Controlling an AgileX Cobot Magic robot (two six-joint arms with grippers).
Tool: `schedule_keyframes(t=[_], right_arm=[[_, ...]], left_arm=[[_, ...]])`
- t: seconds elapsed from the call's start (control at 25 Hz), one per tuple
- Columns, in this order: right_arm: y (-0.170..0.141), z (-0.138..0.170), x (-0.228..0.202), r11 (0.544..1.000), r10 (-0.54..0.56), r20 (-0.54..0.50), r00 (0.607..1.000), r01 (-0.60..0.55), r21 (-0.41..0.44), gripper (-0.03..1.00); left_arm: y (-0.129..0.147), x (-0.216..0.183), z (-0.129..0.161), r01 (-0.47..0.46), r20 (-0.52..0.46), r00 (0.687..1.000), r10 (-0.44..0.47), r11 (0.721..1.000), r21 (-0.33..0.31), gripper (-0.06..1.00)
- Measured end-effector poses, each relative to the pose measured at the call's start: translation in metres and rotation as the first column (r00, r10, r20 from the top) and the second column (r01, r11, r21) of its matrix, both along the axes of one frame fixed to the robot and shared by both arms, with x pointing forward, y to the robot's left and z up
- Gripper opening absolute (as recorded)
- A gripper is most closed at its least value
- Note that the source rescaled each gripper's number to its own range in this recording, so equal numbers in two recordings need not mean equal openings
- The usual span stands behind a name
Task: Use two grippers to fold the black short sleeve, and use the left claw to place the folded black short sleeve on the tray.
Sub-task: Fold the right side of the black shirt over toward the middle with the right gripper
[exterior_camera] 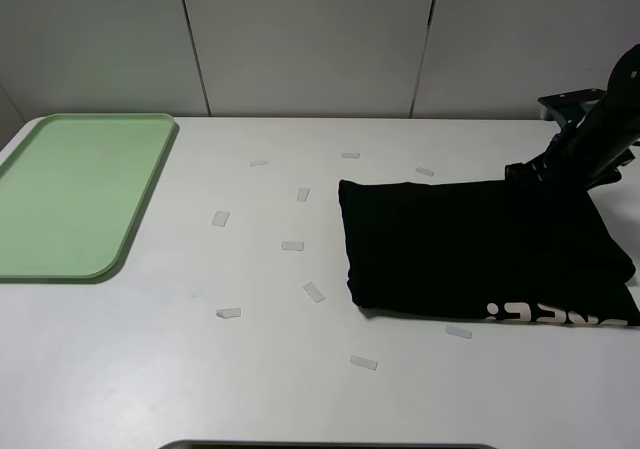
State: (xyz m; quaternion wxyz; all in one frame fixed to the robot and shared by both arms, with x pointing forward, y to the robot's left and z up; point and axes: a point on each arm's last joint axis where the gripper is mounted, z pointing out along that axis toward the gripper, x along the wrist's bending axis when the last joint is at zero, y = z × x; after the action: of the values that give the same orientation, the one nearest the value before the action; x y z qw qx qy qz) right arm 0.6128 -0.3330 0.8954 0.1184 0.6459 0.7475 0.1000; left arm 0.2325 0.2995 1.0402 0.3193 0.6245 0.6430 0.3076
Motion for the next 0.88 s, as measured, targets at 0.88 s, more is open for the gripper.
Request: schedule_keyframes(t=[0.88], right_arm=[[0.013, 0.048, -0.013, 0.991, 0.073, -0.023, 0.997, -0.069, 0.117, 1.0]], left_arm=[[0.0, 0.0, 0.0, 0.0, 0.0, 1.0, 0.0, 1.0, 0.0, 1.0]])
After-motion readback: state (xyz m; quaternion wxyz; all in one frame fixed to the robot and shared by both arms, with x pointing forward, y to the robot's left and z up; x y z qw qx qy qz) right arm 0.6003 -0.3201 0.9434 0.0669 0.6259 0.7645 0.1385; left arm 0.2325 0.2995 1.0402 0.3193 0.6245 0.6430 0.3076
